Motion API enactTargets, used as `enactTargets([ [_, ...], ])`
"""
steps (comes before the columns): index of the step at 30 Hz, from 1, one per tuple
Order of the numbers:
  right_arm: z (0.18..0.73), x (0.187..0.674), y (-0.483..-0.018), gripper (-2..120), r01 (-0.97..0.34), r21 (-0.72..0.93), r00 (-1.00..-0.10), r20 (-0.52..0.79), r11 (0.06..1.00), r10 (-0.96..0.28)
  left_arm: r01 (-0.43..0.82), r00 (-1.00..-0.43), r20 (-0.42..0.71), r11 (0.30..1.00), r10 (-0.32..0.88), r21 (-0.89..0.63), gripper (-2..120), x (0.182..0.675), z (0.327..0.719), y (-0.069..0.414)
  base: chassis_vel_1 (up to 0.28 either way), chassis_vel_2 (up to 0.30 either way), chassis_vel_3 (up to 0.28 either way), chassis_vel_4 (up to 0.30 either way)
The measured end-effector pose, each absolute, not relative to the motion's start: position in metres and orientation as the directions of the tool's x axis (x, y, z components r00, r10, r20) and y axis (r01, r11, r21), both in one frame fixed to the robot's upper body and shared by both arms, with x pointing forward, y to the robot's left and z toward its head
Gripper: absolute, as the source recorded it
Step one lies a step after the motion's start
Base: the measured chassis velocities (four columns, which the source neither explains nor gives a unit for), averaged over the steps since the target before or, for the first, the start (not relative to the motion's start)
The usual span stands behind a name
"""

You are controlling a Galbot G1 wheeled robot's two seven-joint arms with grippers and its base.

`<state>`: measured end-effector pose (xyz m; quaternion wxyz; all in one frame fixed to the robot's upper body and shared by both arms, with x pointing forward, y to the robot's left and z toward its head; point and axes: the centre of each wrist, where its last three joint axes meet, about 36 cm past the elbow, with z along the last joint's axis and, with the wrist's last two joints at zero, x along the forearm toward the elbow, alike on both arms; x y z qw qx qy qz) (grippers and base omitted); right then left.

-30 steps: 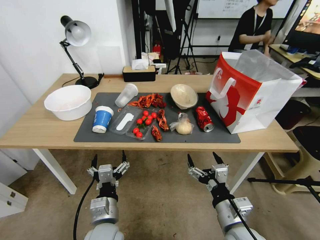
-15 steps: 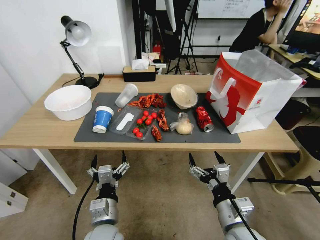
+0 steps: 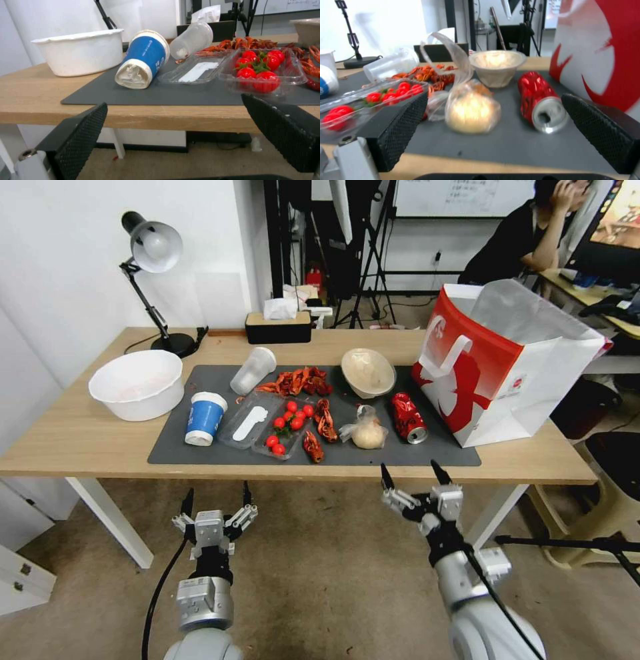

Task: Pick up the trash from the table and place it into the takeout bag.

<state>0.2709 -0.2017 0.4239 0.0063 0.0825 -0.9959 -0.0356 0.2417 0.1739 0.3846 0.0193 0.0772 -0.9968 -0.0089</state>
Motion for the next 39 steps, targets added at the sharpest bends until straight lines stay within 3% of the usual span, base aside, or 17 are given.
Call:
enactTargets([
  [6,0.421,0.324,-0.216,100,-0.207,0.004,-0.977,-0.051,0.978,-0.207,-0.15,-0.988,0.027,0.988,-0.151,0.022,100,0.239,0.383,0.175,0.0,0.0,0.0,0.0],
  [13,0.435,0.354,-0.237,100,-0.134,-0.031,-0.989,-0.066,0.99,-0.136,-0.128,-0.991,0.033,0.991,-0.129,0.03,100,0.24,0.378,0.174,0.0,0.0,0.0,0.0],
  [19,0.441,0.385,-0.248,100,-0.06,-0.021,-0.998,0.016,0.998,-0.06,-0.134,-0.99,0.03,0.99,-0.135,0.034,100,0.236,0.379,0.177,0.0,0.0,0.0,0.0],
  [34,0.422,0.438,-0.25,100,-0.077,0.072,-0.982,0.166,0.994,-0.088,-0.142,-0.989,0.029,0.989,-0.143,0.035,100,0.231,0.379,0.179,0.0,0.0,0.0,0.0],
  [39,0.422,0.445,-0.246,91,-0.074,0.067,-0.976,0.202,0.995,-0.086,-0.145,-0.989,0.025,0.989,-0.146,0.034,100,0.232,0.376,0.18,0.0,0.0,0.0,0.0],
])
